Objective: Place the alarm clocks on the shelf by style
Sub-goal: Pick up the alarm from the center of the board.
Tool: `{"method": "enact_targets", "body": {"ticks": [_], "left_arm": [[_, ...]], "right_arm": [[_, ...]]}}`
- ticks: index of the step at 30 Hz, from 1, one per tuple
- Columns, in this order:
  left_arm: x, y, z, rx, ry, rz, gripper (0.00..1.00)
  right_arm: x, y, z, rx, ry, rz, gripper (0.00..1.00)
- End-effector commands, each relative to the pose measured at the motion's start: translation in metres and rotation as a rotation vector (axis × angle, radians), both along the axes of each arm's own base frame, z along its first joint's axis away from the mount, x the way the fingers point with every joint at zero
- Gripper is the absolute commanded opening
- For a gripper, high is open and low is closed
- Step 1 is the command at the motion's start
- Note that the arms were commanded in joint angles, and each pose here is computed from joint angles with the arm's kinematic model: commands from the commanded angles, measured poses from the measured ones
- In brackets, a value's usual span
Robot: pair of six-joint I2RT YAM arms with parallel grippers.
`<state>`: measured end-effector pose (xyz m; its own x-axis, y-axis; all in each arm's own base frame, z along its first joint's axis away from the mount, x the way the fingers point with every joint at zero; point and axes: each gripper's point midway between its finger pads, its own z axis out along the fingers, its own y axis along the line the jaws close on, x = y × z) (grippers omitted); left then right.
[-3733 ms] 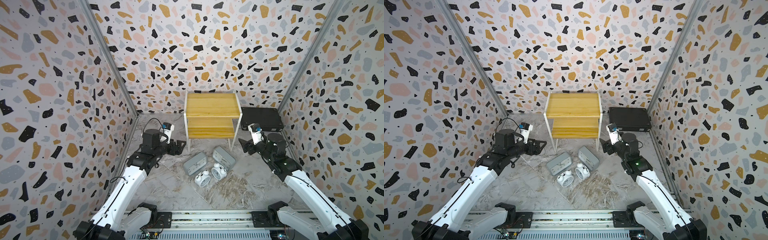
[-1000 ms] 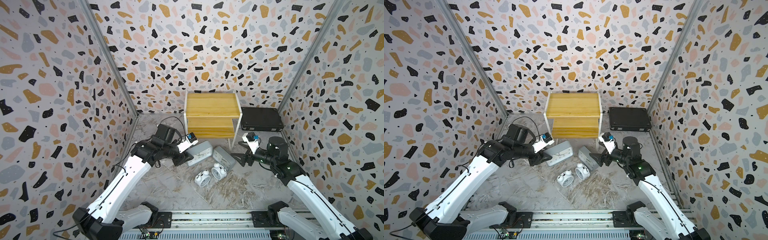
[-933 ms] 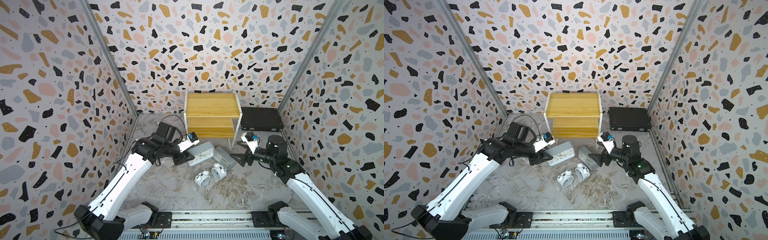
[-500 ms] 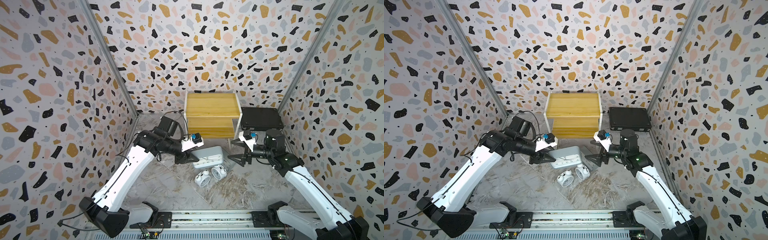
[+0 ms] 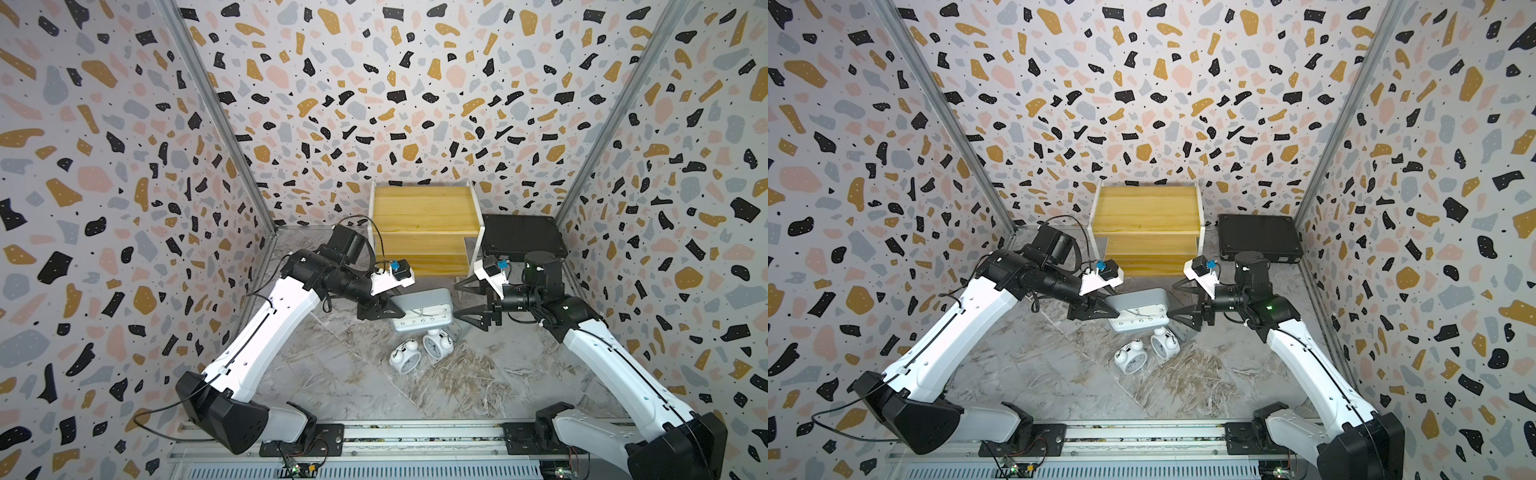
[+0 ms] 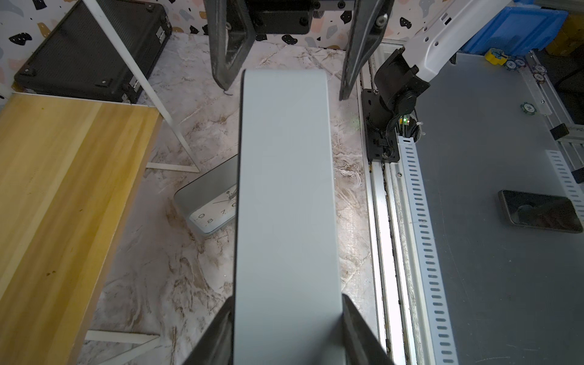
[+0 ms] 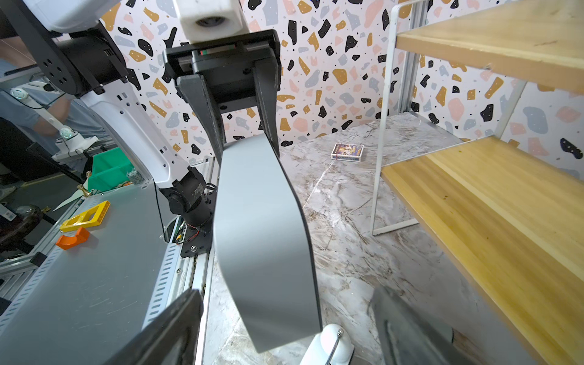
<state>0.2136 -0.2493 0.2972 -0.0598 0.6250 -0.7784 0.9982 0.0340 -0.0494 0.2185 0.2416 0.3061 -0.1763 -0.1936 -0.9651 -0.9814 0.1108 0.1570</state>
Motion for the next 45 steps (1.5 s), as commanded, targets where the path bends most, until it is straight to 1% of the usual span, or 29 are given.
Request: {"method": "enact_targets", "body": {"ticks": [1, 10, 16, 17, 19, 23, 24, 25, 26, 28, 30, 32, 34, 36, 40, 42, 45], "left_arm": [[-0.005, -0.010, 0.028, -0.084, -0.055, -0.055, 0.20], [-0.006, -0.016, 0.030, -0.089, -0.047, -0.074, 0.21], [-0.006, -0.019, 0.029, -0.090, -0.038, -0.078, 0.21], [-0.006, -0.020, 0.029, -0.089, -0.036, -0.078, 0.21], [-0.005, -0.021, 0.029, -0.090, -0.032, -0.076, 0.21], [0.000, -0.022, 0.031, -0.091, -0.037, -0.050, 0.23], [0.002, -0.022, 0.032, -0.092, -0.041, -0.037, 0.23], [0.005, -0.022, 0.032, -0.092, -0.044, -0.021, 0.25], [0.008, -0.023, 0.032, -0.093, -0.050, -0.005, 0.32], [0.014, -0.023, 0.033, -0.101, -0.067, 0.033, 0.43], [0.018, -0.021, 0.034, -0.109, -0.095, 0.055, 0.61], [0.023, -0.019, 0.035, -0.124, -0.122, 0.095, 0.73], [0.028, -0.015, 0.041, -0.160, -0.149, 0.139, 0.81], [0.034, -0.009, 0.048, -0.211, -0.159, 0.185, 0.85], [0.041, 0.007, 0.061, -0.345, -0.100, 0.247, 0.85], [0.041, 0.014, 0.069, -0.429, -0.066, 0.245, 0.85], [0.038, 0.020, 0.076, -0.515, -0.048, 0.232, 0.85]], "right_arm": [[-0.006, 0.002, 0.020, 0.029, -0.043, 0.040, 0.89], [-0.009, 0.009, 0.021, 0.034, -0.029, 0.083, 0.84], [-0.011, 0.012, 0.019, 0.026, -0.022, 0.099, 0.82], [-0.012, 0.013, 0.019, 0.024, -0.023, 0.099, 0.79], [-0.012, 0.014, 0.019, 0.023, -0.023, 0.102, 0.68], [-0.006, 0.014, 0.019, 0.009, -0.032, 0.067, 0.35], [-0.002, 0.014, 0.020, 0.006, -0.036, 0.046, 0.30], [-0.001, 0.014, 0.021, 0.007, -0.039, 0.035, 0.28], [0.001, 0.014, 0.023, 0.010, -0.041, 0.029, 0.27], [0.003, 0.014, 0.028, 0.024, -0.040, 0.014, 0.23], [0.004, 0.015, 0.036, 0.041, -0.043, 0.008, 0.21], [0.005, 0.014, 0.043, 0.051, -0.045, -0.001, 0.19], [0.005, 0.014, 0.050, 0.059, -0.051, -0.006, 0.18], [0.005, 0.012, 0.059, 0.067, -0.058, -0.014, 0.18], [0.006, 0.008, 0.076, 0.088, -0.081, -0.024, 0.17], [0.005, 0.006, 0.086, 0.100, -0.091, -0.023, 0.17], [0.003, 0.004, 0.099, 0.119, -0.106, -0.004, 0.17]]}}
